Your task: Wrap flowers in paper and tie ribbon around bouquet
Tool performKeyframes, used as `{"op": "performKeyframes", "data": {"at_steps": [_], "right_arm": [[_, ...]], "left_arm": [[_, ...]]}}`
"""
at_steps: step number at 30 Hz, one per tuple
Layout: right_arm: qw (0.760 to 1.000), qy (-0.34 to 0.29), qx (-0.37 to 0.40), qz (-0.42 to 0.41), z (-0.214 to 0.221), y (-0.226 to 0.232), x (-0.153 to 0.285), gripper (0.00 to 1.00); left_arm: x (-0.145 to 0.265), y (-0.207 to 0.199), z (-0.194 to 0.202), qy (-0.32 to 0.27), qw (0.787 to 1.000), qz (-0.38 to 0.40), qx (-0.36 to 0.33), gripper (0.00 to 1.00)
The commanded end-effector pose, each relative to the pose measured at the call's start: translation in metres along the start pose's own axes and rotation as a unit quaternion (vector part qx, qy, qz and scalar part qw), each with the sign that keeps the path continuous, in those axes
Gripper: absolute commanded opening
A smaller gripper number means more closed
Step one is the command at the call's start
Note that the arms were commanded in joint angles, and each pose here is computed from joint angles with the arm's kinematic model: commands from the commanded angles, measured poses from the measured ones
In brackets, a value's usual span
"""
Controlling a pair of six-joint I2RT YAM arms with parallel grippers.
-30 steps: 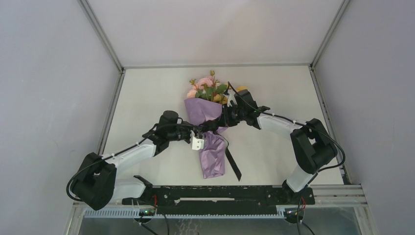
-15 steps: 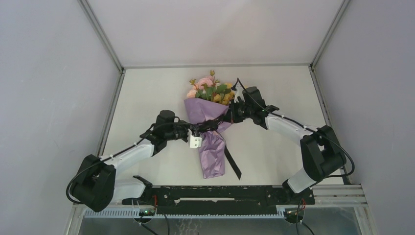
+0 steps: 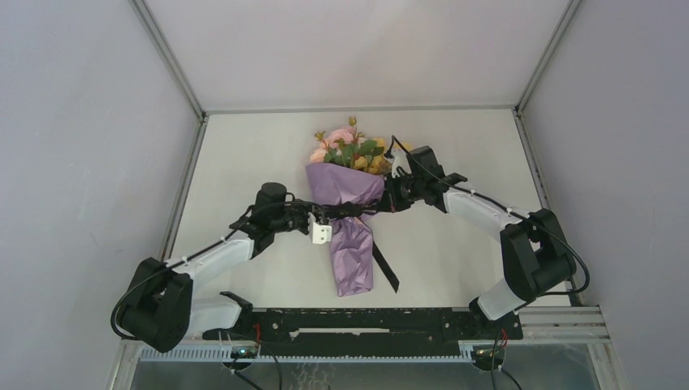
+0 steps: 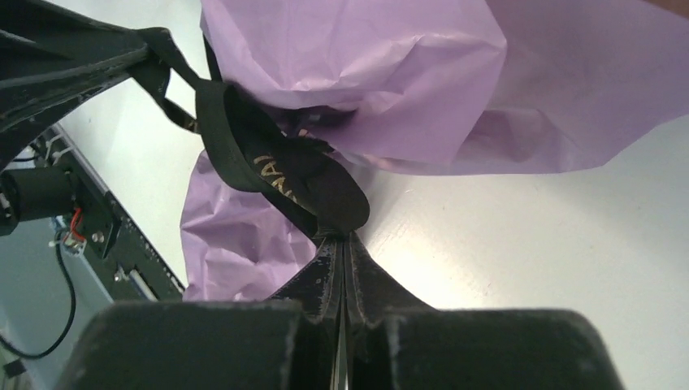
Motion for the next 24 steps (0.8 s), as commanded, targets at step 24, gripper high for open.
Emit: {"op": "performKeyframes", "data": {"at_steps": [24], "right_arm": [[0.983, -0.145, -0.110, -0.039, -0.003, 0.011, -0.013, 0.43]], "left_arm": [[0.003, -0.007, 0.000, -0.024, 1.000, -0.003, -0.009, 0.00]]}}
Point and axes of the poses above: each gripper's point midway between its finger pads, its own x axis back along the fingers, its own y axis along the line the jaws close on, z = x × y, the point moved 7 cm from there along x, back along the fingers
